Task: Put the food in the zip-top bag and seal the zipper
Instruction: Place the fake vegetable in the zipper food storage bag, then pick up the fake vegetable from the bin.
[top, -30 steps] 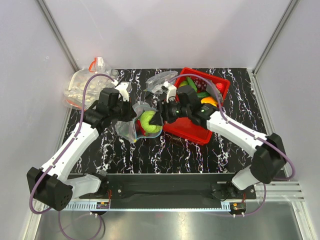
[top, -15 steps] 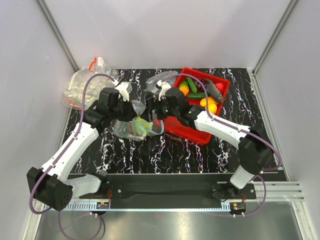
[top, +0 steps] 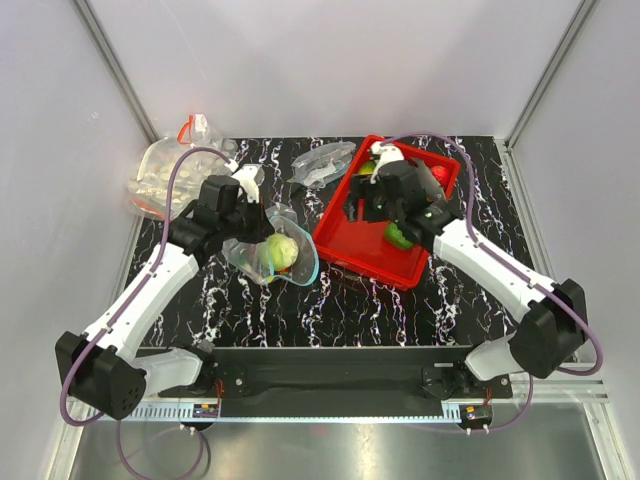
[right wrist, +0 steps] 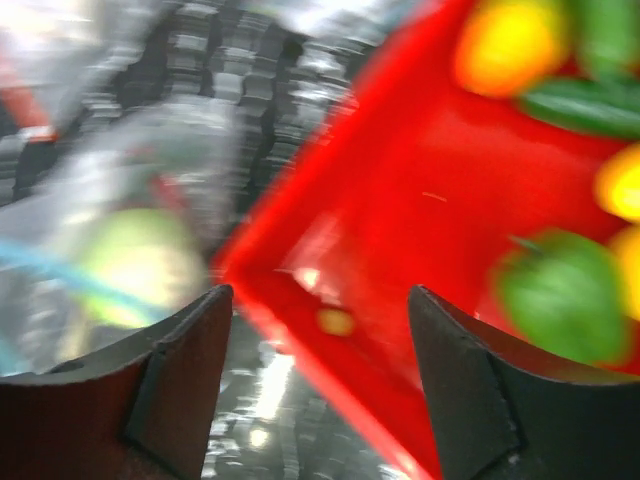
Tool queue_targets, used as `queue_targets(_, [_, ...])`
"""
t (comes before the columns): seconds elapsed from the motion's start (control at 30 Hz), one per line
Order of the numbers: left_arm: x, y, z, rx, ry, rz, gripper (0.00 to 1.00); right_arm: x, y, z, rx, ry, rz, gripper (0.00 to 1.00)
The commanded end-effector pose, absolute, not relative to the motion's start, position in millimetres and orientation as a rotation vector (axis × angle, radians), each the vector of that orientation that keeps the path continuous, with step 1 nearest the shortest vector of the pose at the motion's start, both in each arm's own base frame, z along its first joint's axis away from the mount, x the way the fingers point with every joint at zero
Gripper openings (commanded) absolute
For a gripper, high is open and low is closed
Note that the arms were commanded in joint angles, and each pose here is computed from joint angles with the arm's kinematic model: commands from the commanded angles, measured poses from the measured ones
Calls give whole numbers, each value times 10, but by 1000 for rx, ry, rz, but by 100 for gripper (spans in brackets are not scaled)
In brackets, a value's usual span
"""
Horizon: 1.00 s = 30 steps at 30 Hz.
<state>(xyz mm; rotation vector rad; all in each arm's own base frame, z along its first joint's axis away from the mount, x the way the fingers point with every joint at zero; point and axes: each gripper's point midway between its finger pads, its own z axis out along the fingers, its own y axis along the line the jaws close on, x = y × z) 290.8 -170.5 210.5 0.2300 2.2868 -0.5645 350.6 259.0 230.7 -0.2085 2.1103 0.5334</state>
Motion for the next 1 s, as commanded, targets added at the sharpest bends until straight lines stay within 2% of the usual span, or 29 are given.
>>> queue_targets(0.0, [2988,-1762,2370,241,2204,-601,0,3589,2050,2007,-157,2235,332,78])
queue_targets(0.1, [2977,-1787,2385,247,2197,-620,0,3637,1853,1768,-219,2289,218,84])
queue_targets(0.13, [2974,-1801,2400,247,2192,-630,0,3647,1799,1631,-223,2328,166,92])
queue_targets(0.2, [2960,-1836,2407,257,2190,-655,0,3699,1661,1500,-206,2354,61,100])
queue_targets(0.43, [2945,-1838,2426,254,2185,-662,0,3863,1331,841,-167,2550,-154,100])
queue_targets(0.53, [2934,-1874,2435,262,2183,-688,0,3937,1174,713,-137,2563,-280,100])
queue_targets(0.7, [2929,-1853,2448,260,2179,-677,0,4004,1171,516,-141,2597,-308,100])
queue_targets(0.77, [2929,-1851,2452,259,2178,-676,0,3998,1178,438,-142,2614,-310,97])
queue_targets(0.93, [2937,-1831,2444,255,2180,-663,0,3928,1231,492,-136,2629,-251,60])
queue_targets(0.97, [2936,-1832,2443,258,2179,-661,0,3907,1241,524,-131,2627,-235,59])
